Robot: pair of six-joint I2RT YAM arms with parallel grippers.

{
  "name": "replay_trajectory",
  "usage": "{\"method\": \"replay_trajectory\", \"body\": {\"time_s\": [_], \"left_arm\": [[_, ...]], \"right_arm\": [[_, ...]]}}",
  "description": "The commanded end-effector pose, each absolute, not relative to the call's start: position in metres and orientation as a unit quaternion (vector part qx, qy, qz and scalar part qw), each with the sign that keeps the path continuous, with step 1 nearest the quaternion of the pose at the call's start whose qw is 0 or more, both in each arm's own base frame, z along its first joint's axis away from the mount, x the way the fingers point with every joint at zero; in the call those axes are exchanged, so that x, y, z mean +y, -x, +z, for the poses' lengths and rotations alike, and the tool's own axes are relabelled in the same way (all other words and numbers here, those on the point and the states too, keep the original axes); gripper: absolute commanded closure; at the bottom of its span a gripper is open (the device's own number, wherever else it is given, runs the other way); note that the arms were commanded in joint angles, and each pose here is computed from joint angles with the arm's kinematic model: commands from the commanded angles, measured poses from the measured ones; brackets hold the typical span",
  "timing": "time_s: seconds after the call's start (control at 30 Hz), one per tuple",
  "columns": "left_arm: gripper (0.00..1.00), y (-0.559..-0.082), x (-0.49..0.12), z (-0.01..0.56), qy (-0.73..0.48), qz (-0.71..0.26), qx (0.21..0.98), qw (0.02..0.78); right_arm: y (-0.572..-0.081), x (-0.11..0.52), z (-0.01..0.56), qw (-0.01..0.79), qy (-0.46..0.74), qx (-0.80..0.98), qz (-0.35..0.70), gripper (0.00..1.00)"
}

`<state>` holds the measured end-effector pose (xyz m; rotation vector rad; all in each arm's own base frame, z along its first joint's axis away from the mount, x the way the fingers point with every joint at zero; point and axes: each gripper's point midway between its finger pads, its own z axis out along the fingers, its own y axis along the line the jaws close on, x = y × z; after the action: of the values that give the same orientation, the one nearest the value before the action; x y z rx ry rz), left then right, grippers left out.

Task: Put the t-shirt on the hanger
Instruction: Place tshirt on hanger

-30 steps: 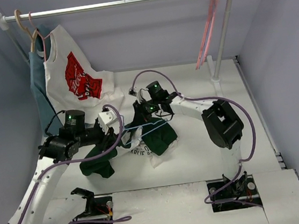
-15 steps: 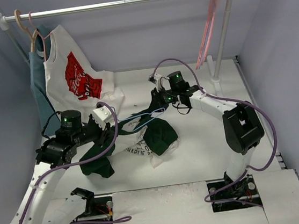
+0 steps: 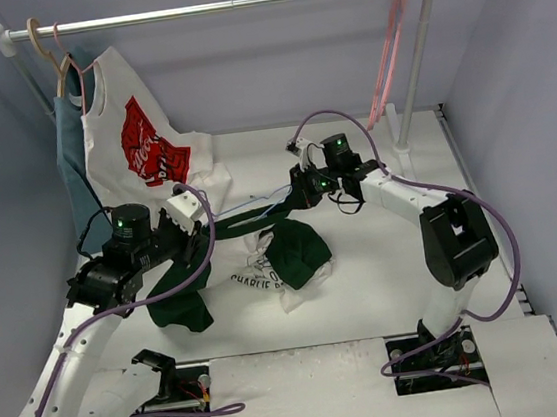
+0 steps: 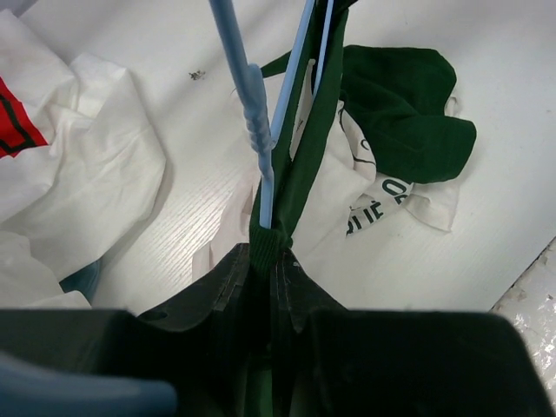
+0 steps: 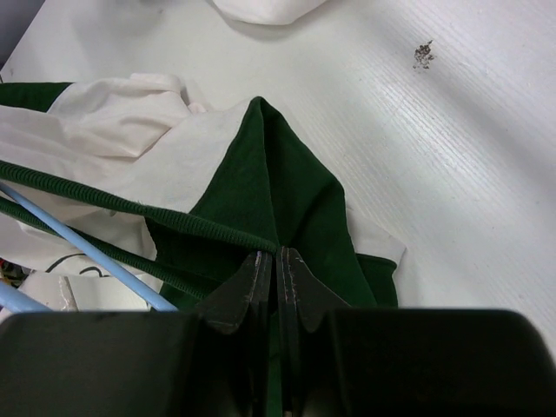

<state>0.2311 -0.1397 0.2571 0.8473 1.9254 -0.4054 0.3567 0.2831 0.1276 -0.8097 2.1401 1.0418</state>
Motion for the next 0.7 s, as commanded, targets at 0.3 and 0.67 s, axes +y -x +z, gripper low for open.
{"method": "replay_trajectory", "body": {"time_s": [0.3, 0.67], "left_arm": [[1.00, -0.238, -0.126, 0.293, -0.336, -0.125, 0.778, 0.516], [1.00, -0.244, -0.135, 0.305, -0.348, -0.141, 0.772, 0.513]], "right_arm": [[-0.403, 0.227, 0.183, 0.417, 0.255, 0.827, 0.277, 1.00], [-0.394, 0.227, 0.252, 0.459, 0.264, 0.807, 0.262, 1.00]]}}
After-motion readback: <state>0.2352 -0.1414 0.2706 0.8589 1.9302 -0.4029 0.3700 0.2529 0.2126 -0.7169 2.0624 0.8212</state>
